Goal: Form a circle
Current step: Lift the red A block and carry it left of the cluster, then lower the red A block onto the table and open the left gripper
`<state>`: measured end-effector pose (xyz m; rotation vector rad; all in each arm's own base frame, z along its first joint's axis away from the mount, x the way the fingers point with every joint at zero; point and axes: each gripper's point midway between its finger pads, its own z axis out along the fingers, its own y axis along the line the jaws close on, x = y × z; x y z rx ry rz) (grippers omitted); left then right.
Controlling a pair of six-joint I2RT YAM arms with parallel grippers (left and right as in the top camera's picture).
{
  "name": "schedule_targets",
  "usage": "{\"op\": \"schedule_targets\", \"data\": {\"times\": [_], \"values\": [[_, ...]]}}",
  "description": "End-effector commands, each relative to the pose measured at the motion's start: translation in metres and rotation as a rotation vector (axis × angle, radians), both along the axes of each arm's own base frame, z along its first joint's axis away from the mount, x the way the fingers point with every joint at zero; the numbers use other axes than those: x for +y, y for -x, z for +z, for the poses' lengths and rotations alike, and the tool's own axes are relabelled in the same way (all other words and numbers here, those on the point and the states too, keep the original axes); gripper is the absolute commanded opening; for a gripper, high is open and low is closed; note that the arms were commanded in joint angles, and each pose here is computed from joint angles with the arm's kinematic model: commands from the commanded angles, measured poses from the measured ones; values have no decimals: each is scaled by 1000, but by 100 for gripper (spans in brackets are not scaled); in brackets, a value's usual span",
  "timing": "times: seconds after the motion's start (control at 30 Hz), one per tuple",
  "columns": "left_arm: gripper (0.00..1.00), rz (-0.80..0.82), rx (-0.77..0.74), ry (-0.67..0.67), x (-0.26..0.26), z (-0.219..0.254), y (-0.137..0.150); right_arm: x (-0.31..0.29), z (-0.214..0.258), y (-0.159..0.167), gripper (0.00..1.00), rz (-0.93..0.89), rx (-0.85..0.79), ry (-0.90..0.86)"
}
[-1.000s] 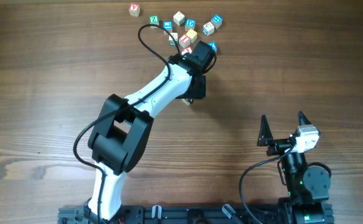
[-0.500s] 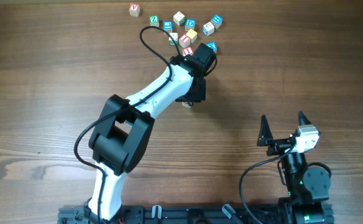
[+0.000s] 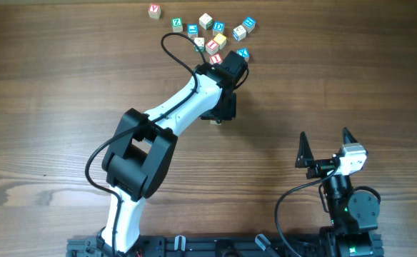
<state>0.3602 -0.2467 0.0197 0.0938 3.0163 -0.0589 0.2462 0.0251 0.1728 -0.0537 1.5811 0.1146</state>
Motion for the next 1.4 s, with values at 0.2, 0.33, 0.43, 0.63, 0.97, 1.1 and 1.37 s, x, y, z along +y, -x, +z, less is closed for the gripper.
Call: {"op": "schedule_targets", "data": {"times": [0.2,0.33,0.43,0.63,0.97,1.1,1.37], "values": [[35,-9,46,-4,1,-6,11,0,2,0,100,4,-11,5],[26,-8,30,2,-1,-6,7,0,2,0,100,4,-11,5],[25,3,-27,-18,3,-5,-6,0,2,0,100,4,-11,5],[24,66,-92,-28,22,-2,-32,0,2,0,100,4,-11,5],[27,322,-18,-62,112,-5,-52,0,2,0,100,4,-11,5],[33,366,-3,-70,131,-5,-53,0,2,0,100,4,-11,5],[49,418,-9,-61,134,-5,-56,0,2,0,100,4,-11,5]]}}
